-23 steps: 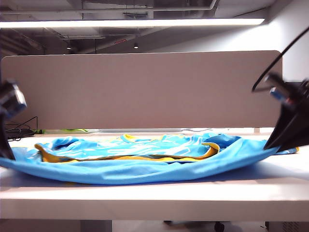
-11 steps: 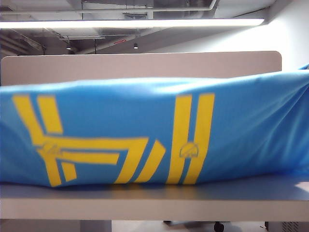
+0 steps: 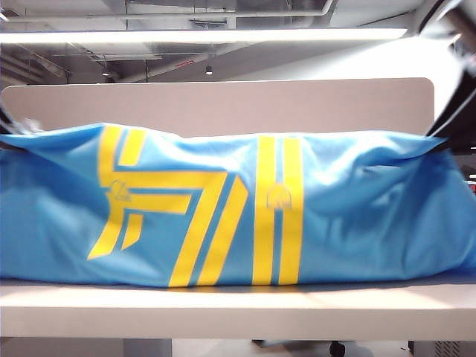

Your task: Fold the bottom side of the soccer jersey horizontally towards the center, about one-third of the way, then fold the sleeve back towards the center, creating a straight line along the edge of the the soccer jersey, and finally fold the bottom of the soccer jersey up towards the top, creating a neat rectangle.

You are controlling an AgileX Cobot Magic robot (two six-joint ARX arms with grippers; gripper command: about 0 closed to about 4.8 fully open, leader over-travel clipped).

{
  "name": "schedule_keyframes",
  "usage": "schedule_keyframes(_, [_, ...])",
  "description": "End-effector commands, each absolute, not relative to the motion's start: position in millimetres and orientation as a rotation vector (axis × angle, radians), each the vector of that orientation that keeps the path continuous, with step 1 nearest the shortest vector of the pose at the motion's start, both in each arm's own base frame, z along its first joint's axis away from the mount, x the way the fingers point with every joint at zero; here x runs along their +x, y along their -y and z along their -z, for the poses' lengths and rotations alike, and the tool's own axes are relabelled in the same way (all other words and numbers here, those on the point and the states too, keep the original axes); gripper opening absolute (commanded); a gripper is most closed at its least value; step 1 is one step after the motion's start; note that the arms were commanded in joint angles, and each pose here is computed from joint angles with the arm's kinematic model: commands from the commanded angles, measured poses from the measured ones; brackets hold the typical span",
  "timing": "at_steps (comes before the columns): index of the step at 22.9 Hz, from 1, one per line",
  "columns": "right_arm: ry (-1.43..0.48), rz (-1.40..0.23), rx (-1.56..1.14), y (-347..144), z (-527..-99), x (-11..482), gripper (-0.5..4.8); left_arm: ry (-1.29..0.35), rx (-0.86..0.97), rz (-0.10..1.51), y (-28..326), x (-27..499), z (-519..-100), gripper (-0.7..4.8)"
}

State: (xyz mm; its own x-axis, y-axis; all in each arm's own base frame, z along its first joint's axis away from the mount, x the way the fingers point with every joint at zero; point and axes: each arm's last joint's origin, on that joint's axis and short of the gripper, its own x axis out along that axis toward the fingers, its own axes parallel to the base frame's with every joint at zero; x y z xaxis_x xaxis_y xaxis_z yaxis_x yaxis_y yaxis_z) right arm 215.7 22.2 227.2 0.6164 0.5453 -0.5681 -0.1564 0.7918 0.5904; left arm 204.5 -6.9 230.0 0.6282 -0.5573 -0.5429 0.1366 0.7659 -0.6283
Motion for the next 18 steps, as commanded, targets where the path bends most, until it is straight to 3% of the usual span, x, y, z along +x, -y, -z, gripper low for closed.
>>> schedule_keyframes(1, [-0.764,-0.439,0.524,-23.2,-232.5,254.0,-0.02,-0.742,-0.572,0.437,4.1,247.6,-238.9,-0.05])
schedule_keyframes(5, [-0.775,-0.436,0.525,-25.0,-231.1,331.8,-0.02,-0.800,-0.593,0.431,0.1,330.9,-224.9,-0.05])
schedule_keyframes(12, [-0.720,-0.445,0.512,-26.5,-230.7,396.4,0.00,-0.741,-0.583,0.451,-2.6,391.6,-210.3,-0.04])
schedule_keyframes(13, [-0.695,-0.452,0.506,-26.8,-230.1,406.2,0.43,-0.707,-0.572,0.461,-3.1,401.4,-210.6,0.14])
schedule_keyframes(14, [-0.669,-0.456,0.500,-26.3,-231.7,412.5,1.50,-0.674,-0.561,0.467,-3.6,407.2,-213.6,1.30])
schedule_keyframes(15, [-0.656,-0.450,0.500,-23.7,-234.2,414.6,2.05,-0.652,-0.553,0.472,-3.9,409.7,-217.2,1.98])
schedule_keyframes(16, [-0.645,-0.449,0.498,-22.1,-237.4,415.8,2.22,-0.632,-0.547,0.477,-4.1,411.3,-220.4,2.33])
schedule_keyframes(18, [-0.602,-0.460,0.496,-16.6,-247.6,417.9,2.20,-0.591,-0.533,0.487,-4.7,414.7,-228.9,2.48])
